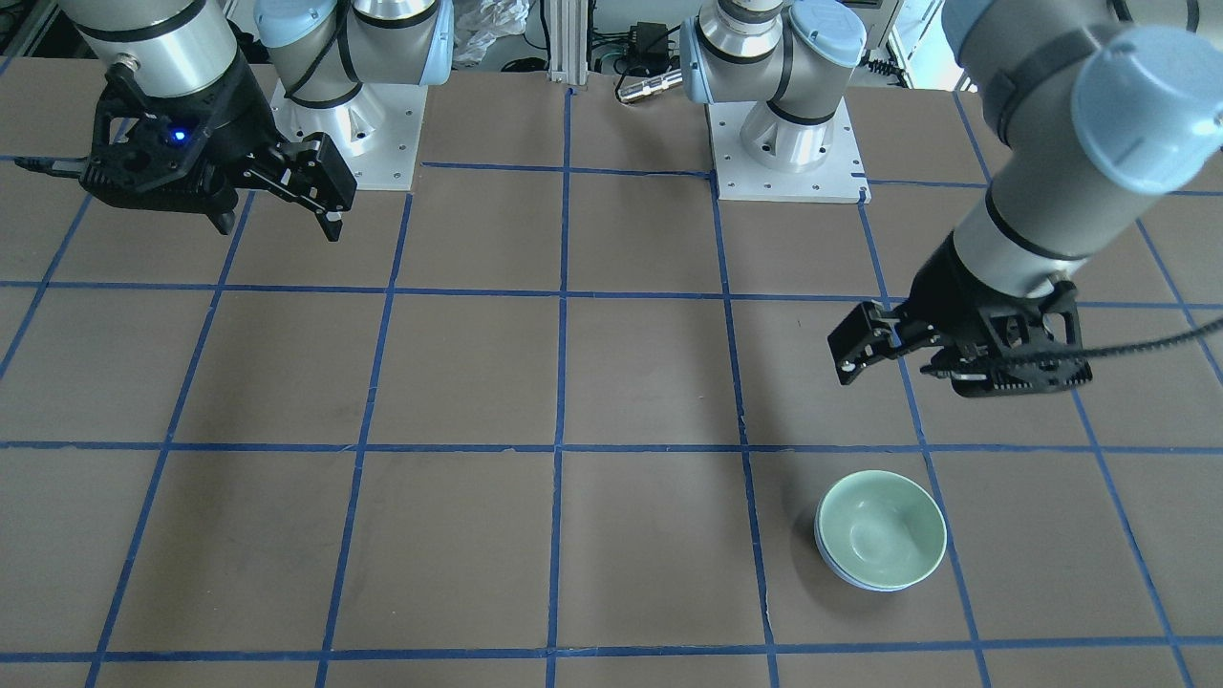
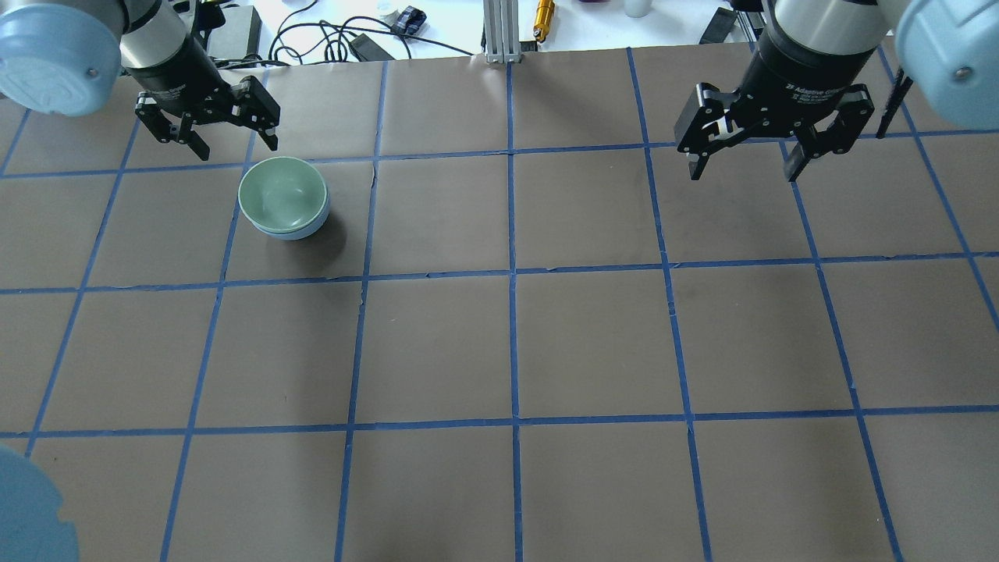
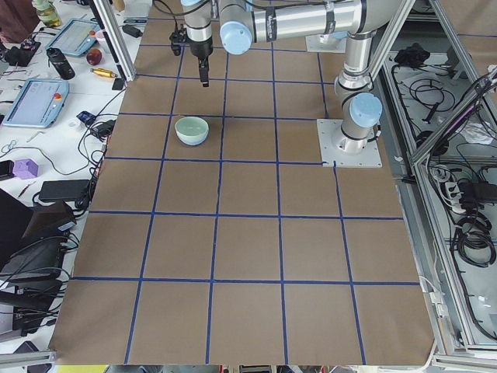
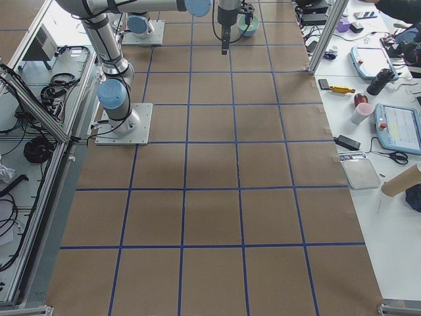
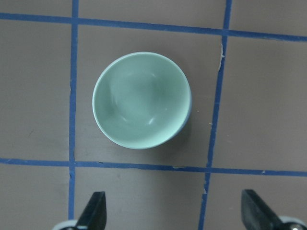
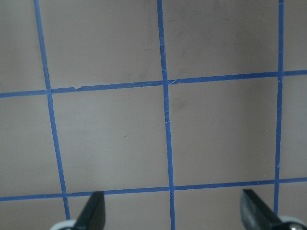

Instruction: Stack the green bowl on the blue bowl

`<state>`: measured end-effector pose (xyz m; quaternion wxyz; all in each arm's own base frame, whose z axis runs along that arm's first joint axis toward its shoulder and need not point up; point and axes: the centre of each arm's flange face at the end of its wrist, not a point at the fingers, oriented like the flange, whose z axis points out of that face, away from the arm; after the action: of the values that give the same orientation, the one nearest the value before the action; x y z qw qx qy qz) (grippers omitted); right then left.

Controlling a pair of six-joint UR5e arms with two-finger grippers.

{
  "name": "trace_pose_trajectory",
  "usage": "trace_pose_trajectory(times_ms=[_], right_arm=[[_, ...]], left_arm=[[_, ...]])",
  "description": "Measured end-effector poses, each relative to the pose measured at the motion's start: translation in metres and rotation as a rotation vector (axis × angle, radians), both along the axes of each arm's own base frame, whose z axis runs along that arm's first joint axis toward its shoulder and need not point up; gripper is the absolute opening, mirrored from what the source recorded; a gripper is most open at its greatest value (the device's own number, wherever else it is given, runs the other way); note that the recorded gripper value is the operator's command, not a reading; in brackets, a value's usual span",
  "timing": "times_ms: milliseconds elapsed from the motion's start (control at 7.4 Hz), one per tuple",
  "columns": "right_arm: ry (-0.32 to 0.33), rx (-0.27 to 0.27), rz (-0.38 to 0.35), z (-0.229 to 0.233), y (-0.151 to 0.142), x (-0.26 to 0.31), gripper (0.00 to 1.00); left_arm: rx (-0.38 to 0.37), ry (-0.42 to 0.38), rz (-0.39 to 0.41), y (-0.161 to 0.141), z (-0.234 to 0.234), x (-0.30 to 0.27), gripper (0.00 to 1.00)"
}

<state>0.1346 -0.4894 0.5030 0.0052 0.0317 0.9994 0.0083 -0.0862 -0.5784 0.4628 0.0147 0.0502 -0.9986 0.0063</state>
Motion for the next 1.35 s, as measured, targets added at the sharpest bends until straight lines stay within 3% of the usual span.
trace_pose_trajectory(times_ms=[270,676,1351], right_arm=[[0.000,0.000,0.000,0.000,0.000,0.000,1.00],[0.000,-0.001,0.000,0.000,0.000,0.000,1.00],[0.000,0.000,0.000,0.000,0.000,0.000,1.00]], left_arm=[[-0.021,-0.002,-0.018,0.042,0.040,-0.028,1.00],[-0.035,-0.002,-0.032,0.079,0.055,-0.038,1.00],[-0.031,-0.007,-0.043,0.090,0.052,-0.040,1.00]])
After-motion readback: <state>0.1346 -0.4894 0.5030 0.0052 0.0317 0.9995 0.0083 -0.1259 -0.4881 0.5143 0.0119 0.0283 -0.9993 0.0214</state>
